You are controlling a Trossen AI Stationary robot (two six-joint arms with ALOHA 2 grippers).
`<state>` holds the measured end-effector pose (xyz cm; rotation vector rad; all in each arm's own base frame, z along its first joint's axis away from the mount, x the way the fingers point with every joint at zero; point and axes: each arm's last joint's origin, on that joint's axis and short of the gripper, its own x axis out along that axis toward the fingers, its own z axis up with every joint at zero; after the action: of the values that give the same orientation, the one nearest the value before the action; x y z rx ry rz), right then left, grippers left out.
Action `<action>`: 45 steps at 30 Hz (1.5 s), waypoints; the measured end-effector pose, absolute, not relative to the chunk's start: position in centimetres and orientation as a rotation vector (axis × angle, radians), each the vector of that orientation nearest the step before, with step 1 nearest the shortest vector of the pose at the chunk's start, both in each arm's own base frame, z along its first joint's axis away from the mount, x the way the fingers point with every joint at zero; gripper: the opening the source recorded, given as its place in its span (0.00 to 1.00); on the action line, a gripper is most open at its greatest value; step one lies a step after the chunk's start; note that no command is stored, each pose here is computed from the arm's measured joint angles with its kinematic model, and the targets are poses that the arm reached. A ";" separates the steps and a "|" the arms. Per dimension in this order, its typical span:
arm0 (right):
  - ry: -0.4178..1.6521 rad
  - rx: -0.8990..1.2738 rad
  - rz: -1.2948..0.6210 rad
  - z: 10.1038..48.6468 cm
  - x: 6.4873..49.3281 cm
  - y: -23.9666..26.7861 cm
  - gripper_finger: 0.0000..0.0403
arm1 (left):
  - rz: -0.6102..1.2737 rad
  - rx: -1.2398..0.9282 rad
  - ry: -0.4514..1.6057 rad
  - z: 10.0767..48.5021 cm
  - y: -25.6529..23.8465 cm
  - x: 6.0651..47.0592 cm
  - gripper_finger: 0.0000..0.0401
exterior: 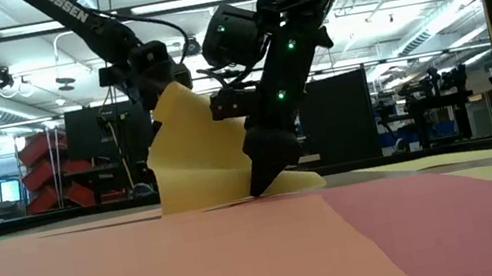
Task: Organize paper
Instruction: Stack the yellow colored paper on top of the yellow colored paper
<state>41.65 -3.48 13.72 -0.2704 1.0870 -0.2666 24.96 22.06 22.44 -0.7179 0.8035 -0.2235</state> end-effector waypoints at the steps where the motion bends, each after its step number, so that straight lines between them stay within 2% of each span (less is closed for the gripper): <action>1: 1.087 -0.270 -0.267 13.7 41.7 -3.5 0.61 | -0.217 -0.742 0.813 22.3 22.0 25.0 0.75; 14: 1.086 -0.257 -0.273 13.7 41.7 -3.4 0.61 | -0.189 -0.771 0.855 22.1 22.1 24.5 0.75; 21: 1.085 -0.257 -0.272 13.7 41.7 -3.4 0.60 | 0.009 -0.618 0.971 21.7 22.8 24.5 0.72; 26: 1.085 -0.257 -0.272 13.7 41.7 -3.4 0.60 | 0.056 -0.573 0.981 21.7 23.1 24.6 0.67; 33: 1.085 -0.257 -0.272 13.7 41.7 -3.4 0.60 | 0.123 -0.532 1.001 20.8 23.3 24.5 0.48; 45: 1.084 -0.264 -0.280 13.8 41.6 -3.4 0.60 | 0.183 -0.509 1.069 19.3 23.7 24.5 0.02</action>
<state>41.62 -3.44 13.85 -0.2636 1.0840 -0.2795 24.46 23.74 19.35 -0.5086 1.0687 0.1834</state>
